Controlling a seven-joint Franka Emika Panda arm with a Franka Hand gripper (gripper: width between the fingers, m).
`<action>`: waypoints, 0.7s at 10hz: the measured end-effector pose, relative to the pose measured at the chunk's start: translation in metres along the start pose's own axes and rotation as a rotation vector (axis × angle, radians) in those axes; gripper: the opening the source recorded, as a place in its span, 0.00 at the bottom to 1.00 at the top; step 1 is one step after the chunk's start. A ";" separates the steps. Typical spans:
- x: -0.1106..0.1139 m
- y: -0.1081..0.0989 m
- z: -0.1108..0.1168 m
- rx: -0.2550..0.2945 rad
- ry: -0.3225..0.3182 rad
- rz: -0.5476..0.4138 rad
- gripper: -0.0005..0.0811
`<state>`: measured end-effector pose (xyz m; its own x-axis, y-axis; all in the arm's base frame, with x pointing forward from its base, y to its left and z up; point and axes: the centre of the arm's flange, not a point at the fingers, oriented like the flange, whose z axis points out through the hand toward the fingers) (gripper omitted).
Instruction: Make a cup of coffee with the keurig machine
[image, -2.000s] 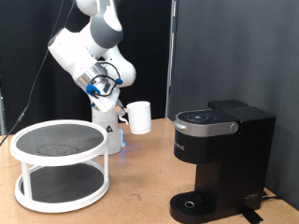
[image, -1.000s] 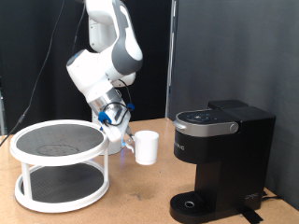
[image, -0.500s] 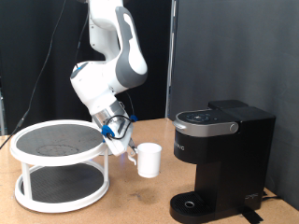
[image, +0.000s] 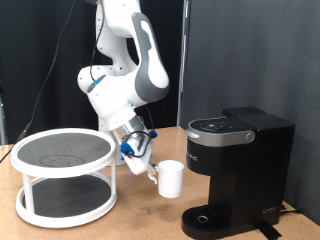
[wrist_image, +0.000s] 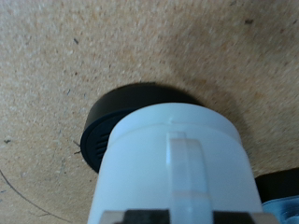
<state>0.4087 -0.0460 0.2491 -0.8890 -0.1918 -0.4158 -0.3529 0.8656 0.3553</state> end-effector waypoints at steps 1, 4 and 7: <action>-0.006 0.004 0.006 0.002 -0.013 0.005 0.01; -0.024 0.011 0.021 0.000 -0.033 0.005 0.01; -0.034 0.015 0.035 -0.004 -0.038 0.001 0.01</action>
<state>0.4435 -0.0103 0.2397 -0.8777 -0.1733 -0.4468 -0.3532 0.8640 0.3587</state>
